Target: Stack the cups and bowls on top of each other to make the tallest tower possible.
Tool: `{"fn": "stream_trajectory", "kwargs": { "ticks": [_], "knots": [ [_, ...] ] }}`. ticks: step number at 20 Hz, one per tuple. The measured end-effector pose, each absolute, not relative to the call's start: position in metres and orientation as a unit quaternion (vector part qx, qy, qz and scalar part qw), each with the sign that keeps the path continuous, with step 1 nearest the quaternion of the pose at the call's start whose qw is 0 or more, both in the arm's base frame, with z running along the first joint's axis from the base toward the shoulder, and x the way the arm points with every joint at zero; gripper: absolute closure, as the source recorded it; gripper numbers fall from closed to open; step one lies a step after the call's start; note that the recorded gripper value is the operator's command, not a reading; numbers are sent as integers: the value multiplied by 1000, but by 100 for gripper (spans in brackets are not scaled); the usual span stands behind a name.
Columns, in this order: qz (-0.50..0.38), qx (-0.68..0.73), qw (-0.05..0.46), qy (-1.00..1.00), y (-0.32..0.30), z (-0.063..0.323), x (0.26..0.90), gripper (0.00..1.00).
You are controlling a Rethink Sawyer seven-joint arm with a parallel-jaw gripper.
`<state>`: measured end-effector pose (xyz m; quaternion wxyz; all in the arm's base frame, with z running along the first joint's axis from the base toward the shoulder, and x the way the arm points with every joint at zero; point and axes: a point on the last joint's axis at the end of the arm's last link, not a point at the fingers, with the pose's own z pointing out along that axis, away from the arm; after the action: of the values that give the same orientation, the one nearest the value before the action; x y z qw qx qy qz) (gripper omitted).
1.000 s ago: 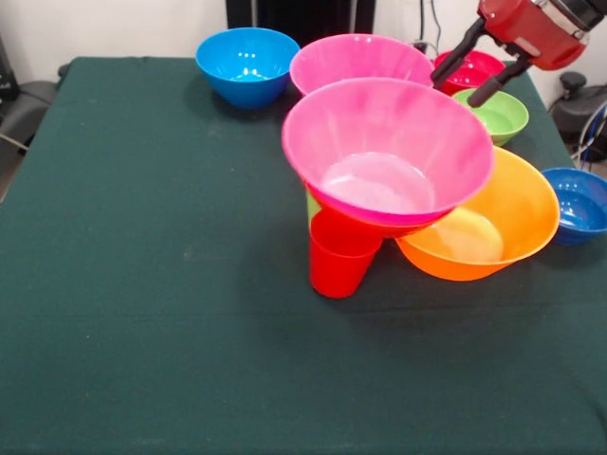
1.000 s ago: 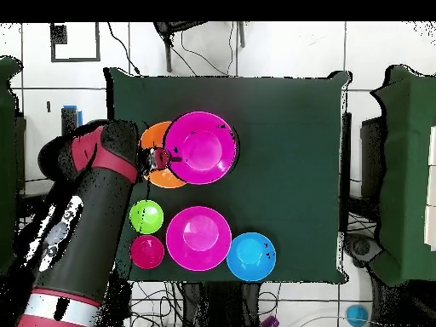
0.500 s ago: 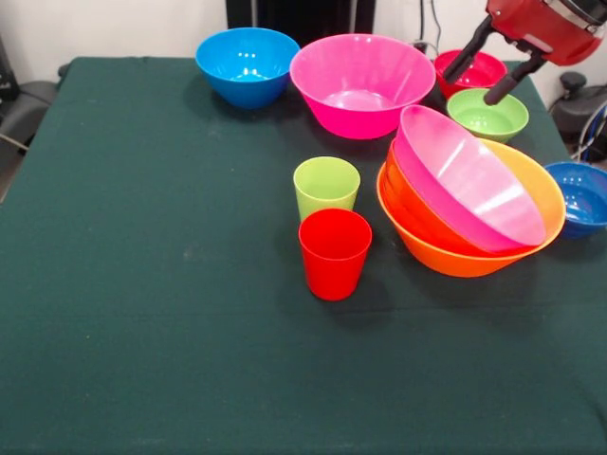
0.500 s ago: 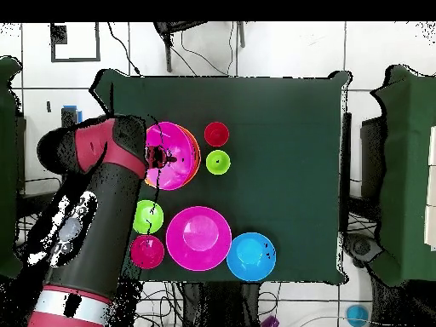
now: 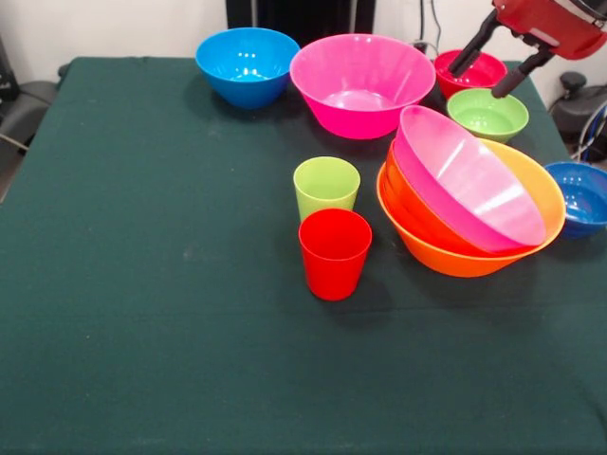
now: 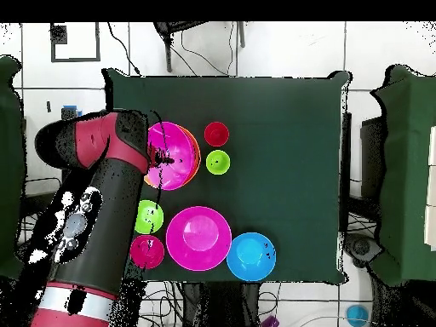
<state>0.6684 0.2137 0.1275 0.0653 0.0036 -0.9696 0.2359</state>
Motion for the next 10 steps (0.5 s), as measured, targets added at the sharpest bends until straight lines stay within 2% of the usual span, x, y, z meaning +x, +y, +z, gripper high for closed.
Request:
{"fn": "stream_trajectory", "kwargs": {
  "ticks": [10],
  "knots": [
    [228, -9, 50, -972, 205, 152, 678, 0]
  ]
}}
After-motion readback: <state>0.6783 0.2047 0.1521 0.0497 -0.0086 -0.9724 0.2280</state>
